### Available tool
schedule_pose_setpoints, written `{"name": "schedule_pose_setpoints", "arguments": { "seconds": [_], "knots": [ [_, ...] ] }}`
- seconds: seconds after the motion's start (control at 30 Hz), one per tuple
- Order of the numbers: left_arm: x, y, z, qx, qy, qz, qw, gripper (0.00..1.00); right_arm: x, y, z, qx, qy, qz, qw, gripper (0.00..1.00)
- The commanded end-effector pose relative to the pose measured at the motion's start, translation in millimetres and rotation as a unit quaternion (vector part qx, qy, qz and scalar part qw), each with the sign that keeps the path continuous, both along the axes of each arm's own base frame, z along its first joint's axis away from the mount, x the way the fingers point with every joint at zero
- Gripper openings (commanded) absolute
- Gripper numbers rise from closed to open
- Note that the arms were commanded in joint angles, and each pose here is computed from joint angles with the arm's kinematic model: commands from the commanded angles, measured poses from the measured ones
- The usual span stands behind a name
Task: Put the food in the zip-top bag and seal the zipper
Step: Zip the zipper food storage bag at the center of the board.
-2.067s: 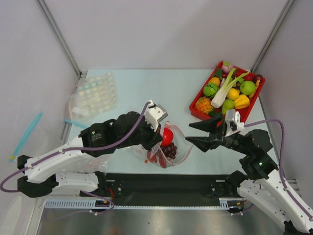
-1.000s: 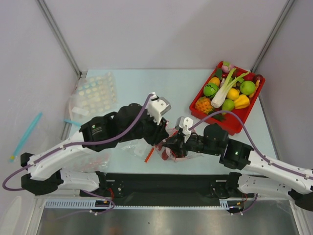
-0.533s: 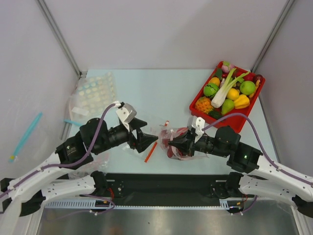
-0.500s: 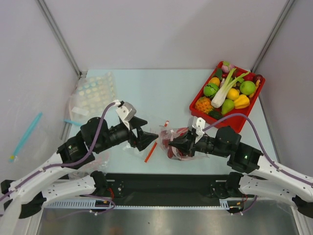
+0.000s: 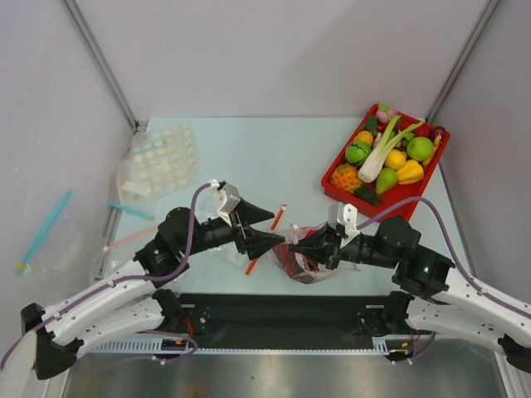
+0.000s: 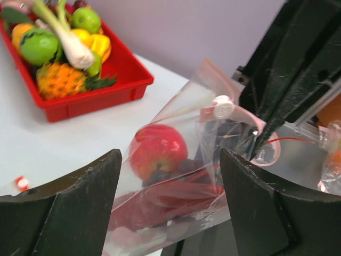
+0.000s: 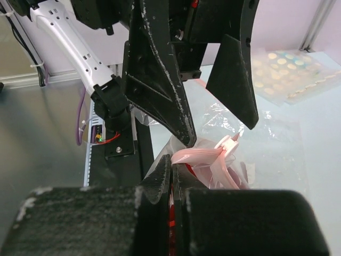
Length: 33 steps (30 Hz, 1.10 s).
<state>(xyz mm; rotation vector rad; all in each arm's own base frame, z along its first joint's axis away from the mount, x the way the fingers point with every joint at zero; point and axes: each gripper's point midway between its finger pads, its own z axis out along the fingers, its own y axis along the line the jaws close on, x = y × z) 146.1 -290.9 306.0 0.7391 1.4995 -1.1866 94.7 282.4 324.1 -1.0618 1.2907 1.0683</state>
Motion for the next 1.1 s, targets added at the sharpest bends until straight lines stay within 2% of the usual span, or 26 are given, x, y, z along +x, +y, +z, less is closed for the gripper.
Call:
{"name": "schedule_pose_setpoints", "arguments": {
  "seconds": [0.0,0.1,0.27,0.5,0.57,0.7,0.73,0.77,0.8,0.83,0.93,0.97,1.0,1.03,1.07],
  "knots": [
    [-16.3,-1.9,46.2,-0.082,-0.092,-0.047,0.991,0.80,-4.9,0.7,23.8,0.037,-0.034,0.018,0.999,0.00],
    [-18.1,-2.6,43.3,-0.089,-0.108,-0.053,0.989,0.80,-6.6,0.9,24.8,0.038,-0.037,0.023,0.998,0.00],
    [-41.0,-13.0,42.8,-0.097,-0.121,-0.133,0.979,0.83,-10.3,2.9,24.4,0.036,-0.036,0.036,0.998,0.00],
    [-43.4,-22.2,40.4,-0.095,-0.114,-0.159,0.976,0.80,-17.4,7.8,20.5,0.026,-0.034,0.063,0.997,0.00],
    [-47.2,-23.0,41.9,-0.098,-0.115,-0.172,0.974,0.74,-18.7,9.1,18.4,0.022,-0.033,0.069,0.997,0.00],
    [-49.1,-24.5,39.3,-0.097,-0.116,-0.181,0.972,0.53,-21.2,11.5,16.8,0.018,-0.033,0.080,0.996,0.00],
    [-50.8,-24.6,40.4,-0.100,-0.120,-0.186,0.970,0.39,-21.0,11.4,17.1,0.018,-0.032,0.079,0.996,0.00],
    [-53.0,-24.5,40.7,-0.101,-0.120,-0.192,0.969,0.30,-21.0,11.3,17.5,0.018,-0.033,0.079,0.996,0.00],
    [-55.8,-24.6,40.6,-0.101,-0.120,-0.200,0.967,0.11,-20.7,11.2,17.2,0.018,-0.033,0.078,0.996,0.00],
    [-56.7,-23.6,42.1,-0.102,-0.121,-0.200,0.967,0.03,-20.8,10.5,17.6,0.018,-0.033,0.078,0.996,0.00],
    [-58.4,-18.0,47.3,-0.104,-0.129,-0.189,0.968,0.00,-18.0,10.2,17.7,0.018,-0.032,0.069,0.997,0.01],
    [-57.6,-16.2,48.6,-0.103,-0.135,-0.182,0.969,0.00,-14.7,9.8,17.8,0.017,-0.031,0.059,0.998,0.04],
    [-59.2,-13.6,52.5,-0.105,-0.140,-0.176,0.969,0.00,-12.9,9.4,17.5,0.016,-0.027,0.054,0.998,0.13],
    [-49.5,-3.8,56.9,-0.090,-0.152,-0.118,0.977,0.00,-6.7,7.3,20.7,0.019,-0.024,0.032,0.999,0.17],
    [-54.3,-4.6,61.2,-0.094,-0.155,-0.125,0.976,0.00,-6.7,7.2,20.0,0.017,-0.023,0.032,0.999,0.17]
  ]
}}
